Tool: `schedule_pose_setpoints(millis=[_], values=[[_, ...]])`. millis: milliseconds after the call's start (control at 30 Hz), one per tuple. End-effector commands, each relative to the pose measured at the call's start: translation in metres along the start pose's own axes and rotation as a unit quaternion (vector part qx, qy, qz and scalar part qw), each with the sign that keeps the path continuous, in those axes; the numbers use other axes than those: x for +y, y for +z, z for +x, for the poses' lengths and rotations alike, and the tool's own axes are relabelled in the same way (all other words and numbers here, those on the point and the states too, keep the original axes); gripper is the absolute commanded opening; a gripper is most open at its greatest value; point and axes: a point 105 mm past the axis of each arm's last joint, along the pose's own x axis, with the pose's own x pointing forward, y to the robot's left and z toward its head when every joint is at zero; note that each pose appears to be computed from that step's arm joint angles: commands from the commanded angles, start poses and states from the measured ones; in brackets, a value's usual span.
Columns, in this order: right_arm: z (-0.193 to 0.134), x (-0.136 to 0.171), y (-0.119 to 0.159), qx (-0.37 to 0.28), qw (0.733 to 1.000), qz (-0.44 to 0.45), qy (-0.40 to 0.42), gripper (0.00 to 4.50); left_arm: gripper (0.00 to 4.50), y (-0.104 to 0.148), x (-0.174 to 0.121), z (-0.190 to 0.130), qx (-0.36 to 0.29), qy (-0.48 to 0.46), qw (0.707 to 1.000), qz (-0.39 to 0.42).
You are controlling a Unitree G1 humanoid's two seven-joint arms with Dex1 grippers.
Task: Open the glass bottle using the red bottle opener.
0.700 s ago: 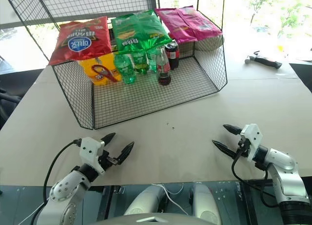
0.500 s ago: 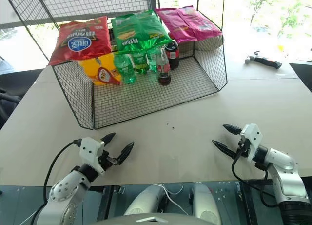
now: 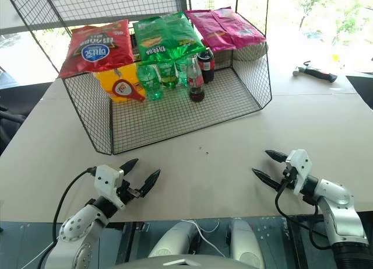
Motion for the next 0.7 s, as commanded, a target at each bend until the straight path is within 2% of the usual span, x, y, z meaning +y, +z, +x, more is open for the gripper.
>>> schedule_pose_setpoints(millis=[33, 167, 300, 367, 600, 700], values=[[0.005, 0.003, 0.013, -0.019, 1.000, -0.016, 0.009, 4.09, 4.50, 0.001, -0.003, 0.000, -0.006, -0.010, 1.000, -0.007], [0.017, 0.005, 0.026, -0.039, 0.999, -0.026, 0.020, 4.09, 4.50, 0.018, -0.001, 0.006, -0.044, -0.017, 0.999, -0.007], [0.040, 0.017, 0.061, -0.086, 0.994, -0.036, 0.051, 4.09, 4.50, 0.062, 0.002, 0.019, -0.120, -0.024, 0.992, 0.002], [0.046, 0.023, 0.071, -0.096, 0.993, -0.035, 0.066, 4.09, 4.50, 0.076, 0.006, 0.025, -0.145, -0.016, 0.989, 0.009], [0.064, 0.045, 0.113, -0.143, 0.983, -0.042, 0.107, 4.09, 4.50, 0.134, 0.039, 0.041, -0.238, 0.088, 0.966, 0.052], [0.066, 0.047, 0.123, -0.152, 0.982, -0.047, 0.107, 4.09, 4.50, 0.147, 0.049, 0.041, -0.256, 0.138, 0.954, 0.071]])
